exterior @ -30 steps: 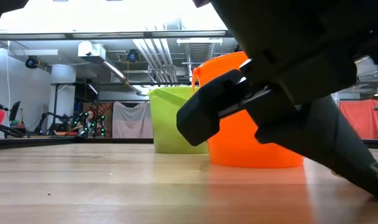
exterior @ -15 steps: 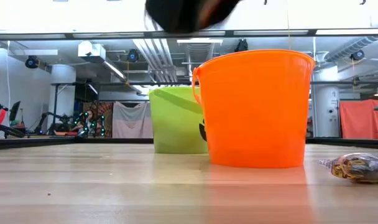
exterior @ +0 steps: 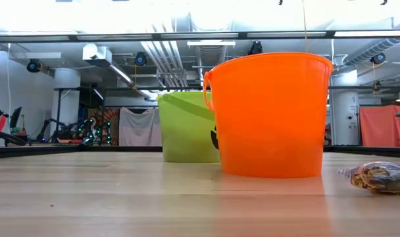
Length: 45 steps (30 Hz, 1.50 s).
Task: Sort candy by brand, put in halloween buckets
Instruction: Put the black gummy into the top orange bucket
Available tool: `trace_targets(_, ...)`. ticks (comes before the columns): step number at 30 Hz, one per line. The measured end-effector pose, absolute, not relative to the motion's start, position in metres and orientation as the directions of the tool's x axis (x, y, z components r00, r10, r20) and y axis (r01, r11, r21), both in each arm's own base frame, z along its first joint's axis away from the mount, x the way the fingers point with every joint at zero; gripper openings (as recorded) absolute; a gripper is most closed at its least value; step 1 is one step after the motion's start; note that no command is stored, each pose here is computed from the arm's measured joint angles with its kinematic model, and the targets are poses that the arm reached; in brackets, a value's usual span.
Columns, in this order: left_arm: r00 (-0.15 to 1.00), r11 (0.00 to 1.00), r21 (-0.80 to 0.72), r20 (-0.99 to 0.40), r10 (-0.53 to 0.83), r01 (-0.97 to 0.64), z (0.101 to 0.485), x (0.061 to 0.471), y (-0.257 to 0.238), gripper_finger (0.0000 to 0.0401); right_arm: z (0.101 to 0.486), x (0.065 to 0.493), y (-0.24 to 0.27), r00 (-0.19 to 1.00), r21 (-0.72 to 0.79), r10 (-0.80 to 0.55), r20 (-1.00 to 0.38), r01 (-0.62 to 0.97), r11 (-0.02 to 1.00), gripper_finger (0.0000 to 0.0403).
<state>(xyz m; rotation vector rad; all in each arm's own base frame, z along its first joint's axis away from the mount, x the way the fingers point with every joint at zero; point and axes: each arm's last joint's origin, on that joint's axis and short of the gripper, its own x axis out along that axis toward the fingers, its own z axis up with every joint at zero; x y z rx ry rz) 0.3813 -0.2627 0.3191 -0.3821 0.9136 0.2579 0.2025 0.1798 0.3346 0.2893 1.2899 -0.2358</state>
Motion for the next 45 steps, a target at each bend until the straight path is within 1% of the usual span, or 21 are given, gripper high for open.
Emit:
trace_targets(4,0.654,0.892,-0.192,-0.744,0.139,-0.408,0.372,0.352,-0.235,0.0030,0.335,0.211,0.175,0.315,0.061,-0.037,-0.948,0.296,0.953,0.0185)
trace_targets(9,0.684,0.855,-0.148,-0.673,0.281,-0.498,0.416,0.327,-0.190,0.0030,0.337,0.224,0.161,0.371,0.005,-0.092,-0.924,0.253,0.968,0.0180)
trace_targets(12,0.665,0.849,-0.093,-0.668,0.333,-0.519,0.431,0.320,-0.160,0.0030,0.343,0.235,0.146,0.422,0.011,-0.095,-0.901,0.242,0.970,0.0175)
trace_targets(14,0.632,0.855,-0.016,-0.681,0.370,-0.519,0.435,0.319,-0.139,0.0030,0.349,0.244,0.133,0.471,0.034,-0.086,-0.878,0.240,0.970,0.0171)
trace_targets(18,0.548,0.868,0.140,-0.725,0.418,-0.477,0.439,0.321,-0.094,0.0030,0.362,0.258,0.103,0.563,0.050,-0.086,-0.822,0.221,0.974,0.0162)
trace_targets(20,0.522,0.876,0.199,-0.737,0.429,-0.439,0.442,0.323,-0.070,0.0030,0.368,0.263,0.085,0.592,0.054,-0.106,-0.799,0.245,0.968,0.0158)
trace_targets(24,0.467,0.901,0.287,-0.779,0.417,-0.326,0.441,0.330,-0.017,0.0030,0.373,0.273,0.045,0.611,0.057,-0.165,-0.774,0.327,0.943,0.0149)
trace_targets(27,0.457,0.930,0.264,-0.815,0.357,-0.257,0.442,0.330,0.030,0.0030,0.374,0.278,0.014,0.603,0.064,-0.223,-0.766,0.417,0.907,0.0144)
trace_targets(29,0.473,0.945,0.234,-0.822,0.317,-0.228,0.444,0.327,0.061,0.0030,0.373,0.281,-0.006,0.594,0.085,-0.229,-0.772,0.453,0.888,0.0141)
trace_targets(34,0.583,0.983,0.118,-0.793,0.178,-0.140,0.444,0.319,0.131,0.0030,0.370,0.280,-0.044,0.568,0.130,-0.237,-0.788,0.531,0.837,0.0135)
trace_targets(36,0.595,0.989,0.070,-0.793,0.133,-0.128,0.436,0.316,0.154,0.0030,0.369,0.279,-0.054,0.556,0.131,-0.257,-0.790,0.562,0.817,0.0134)
trace_targets(39,0.547,0.989,0.036,-0.830,0.109,-0.143,0.416,0.309,0.177,0.0030,0.367,0.276,-0.066,0.541,0.136,-0.280,-0.793,0.605,0.785,0.0135)
trace_targets(42,0.491,0.991,0.019,-0.867,0.082,-0.130,0.388,0.312,0.189,0.0030,0.366,0.274,-0.075,0.530,0.136,-0.294,-0.795,0.629,0.765,0.0136)
trace_targets(45,0.471,0.992,0.005,-0.880,0.063,-0.124,0.356,0.322,0.194,0.0030,0.363,0.272,-0.080,0.515,0.135,-0.301,-0.802,0.648,0.749,0.0133)
